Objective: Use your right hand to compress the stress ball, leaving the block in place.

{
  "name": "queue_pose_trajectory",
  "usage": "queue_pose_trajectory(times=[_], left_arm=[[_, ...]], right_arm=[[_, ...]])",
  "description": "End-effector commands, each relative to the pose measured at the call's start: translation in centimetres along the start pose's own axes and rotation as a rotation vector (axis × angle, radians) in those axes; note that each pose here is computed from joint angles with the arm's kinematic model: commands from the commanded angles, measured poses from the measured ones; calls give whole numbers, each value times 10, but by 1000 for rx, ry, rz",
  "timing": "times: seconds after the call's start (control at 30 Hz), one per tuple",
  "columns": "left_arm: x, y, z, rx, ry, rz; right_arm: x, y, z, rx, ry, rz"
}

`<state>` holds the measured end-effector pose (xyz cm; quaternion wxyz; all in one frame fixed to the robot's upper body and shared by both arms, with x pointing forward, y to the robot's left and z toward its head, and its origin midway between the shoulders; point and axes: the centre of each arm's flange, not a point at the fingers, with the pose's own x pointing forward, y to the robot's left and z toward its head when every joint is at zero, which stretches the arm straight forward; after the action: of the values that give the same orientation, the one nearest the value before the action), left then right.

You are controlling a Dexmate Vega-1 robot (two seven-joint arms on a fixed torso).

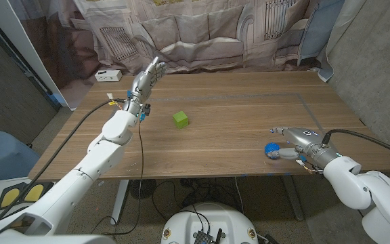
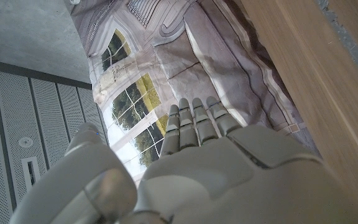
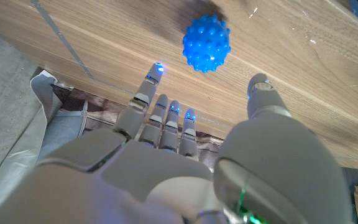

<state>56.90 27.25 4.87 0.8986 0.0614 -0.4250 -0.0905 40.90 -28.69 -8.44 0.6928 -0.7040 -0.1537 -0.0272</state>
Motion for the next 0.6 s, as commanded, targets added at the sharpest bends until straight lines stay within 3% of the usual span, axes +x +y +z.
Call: queue_pose_trajectory(times=[0.03,0.23,0.6], left_arm=[[3,-2,4,2,1,-14],[0,-2,4,-5,8,-9],[-2,-4,6,-7,6,-22]], right_arm=[[6,3,1,-24,14,22],[6,4,3,-37,23,-3],[12,4,8,-66,10,41]])
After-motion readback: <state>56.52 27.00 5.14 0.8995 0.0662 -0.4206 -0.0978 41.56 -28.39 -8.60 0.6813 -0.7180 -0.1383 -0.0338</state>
